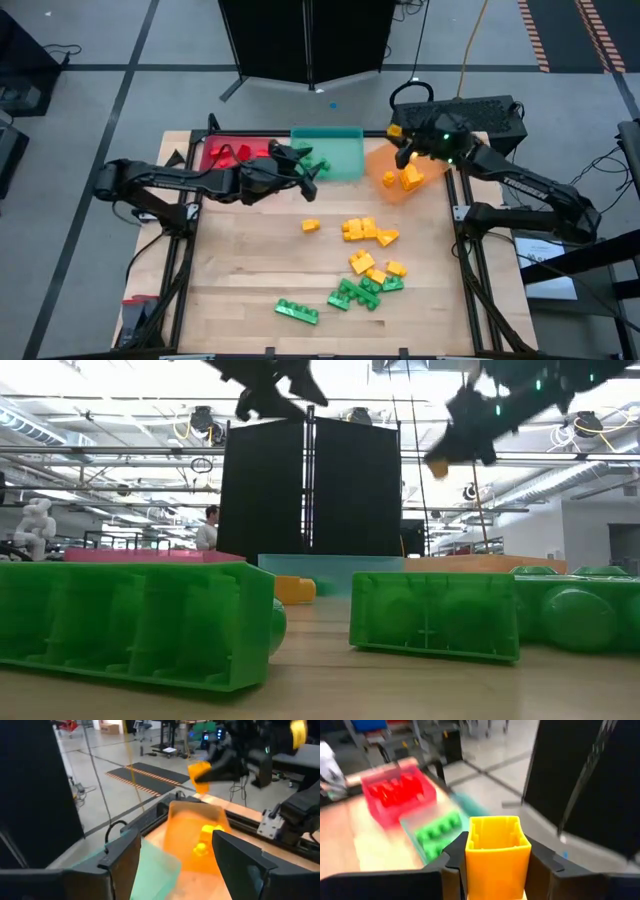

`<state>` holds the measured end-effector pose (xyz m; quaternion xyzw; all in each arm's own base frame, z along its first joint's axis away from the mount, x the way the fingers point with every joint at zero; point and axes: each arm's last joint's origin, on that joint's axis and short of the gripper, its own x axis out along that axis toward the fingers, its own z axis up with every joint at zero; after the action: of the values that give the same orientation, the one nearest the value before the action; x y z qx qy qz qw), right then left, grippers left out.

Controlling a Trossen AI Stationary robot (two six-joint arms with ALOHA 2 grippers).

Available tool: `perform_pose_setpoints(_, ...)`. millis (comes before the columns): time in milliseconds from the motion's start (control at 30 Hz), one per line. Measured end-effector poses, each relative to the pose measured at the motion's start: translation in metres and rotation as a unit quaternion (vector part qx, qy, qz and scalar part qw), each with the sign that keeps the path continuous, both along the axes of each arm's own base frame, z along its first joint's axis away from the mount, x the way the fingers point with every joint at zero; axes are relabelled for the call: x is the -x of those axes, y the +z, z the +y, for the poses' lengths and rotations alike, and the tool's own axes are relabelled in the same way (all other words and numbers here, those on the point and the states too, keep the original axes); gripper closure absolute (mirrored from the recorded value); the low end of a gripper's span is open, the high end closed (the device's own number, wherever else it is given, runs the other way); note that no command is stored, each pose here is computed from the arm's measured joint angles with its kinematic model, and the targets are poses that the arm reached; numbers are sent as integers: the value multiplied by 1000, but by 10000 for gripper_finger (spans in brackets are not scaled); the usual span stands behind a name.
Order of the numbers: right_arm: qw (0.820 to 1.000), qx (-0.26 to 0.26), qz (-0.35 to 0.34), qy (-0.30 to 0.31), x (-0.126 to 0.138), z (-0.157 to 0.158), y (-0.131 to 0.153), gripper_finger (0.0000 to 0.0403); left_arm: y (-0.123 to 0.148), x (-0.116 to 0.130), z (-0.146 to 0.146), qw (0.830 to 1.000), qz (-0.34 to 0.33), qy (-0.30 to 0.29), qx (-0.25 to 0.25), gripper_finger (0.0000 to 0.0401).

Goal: Sort blocks
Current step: Put the yellow game piece into the orange bin

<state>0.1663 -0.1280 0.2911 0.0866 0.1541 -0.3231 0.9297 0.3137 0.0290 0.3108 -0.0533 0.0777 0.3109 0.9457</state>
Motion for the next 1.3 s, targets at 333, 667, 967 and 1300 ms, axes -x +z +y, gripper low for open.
perform_pose_setpoints(333,984,-136,18,-114,20,8,-102,292,-42,17,-2,996,13,-45,77,155)
perform_pose_setpoints(667,975,-179,-6,-134,25,12,-119,120,-71,6,-4,987,72,-88,111,155)
perform_pose_setpoints(967,978,-168,-51,-109,15,7,-90,47,-94,-2,-25,970,136,-158,123,155)
perform_pose_setpoints(1300,984,-144,-81,-66,6,2,-58,60,-123,-6,-82,976,170,-110,75,155)
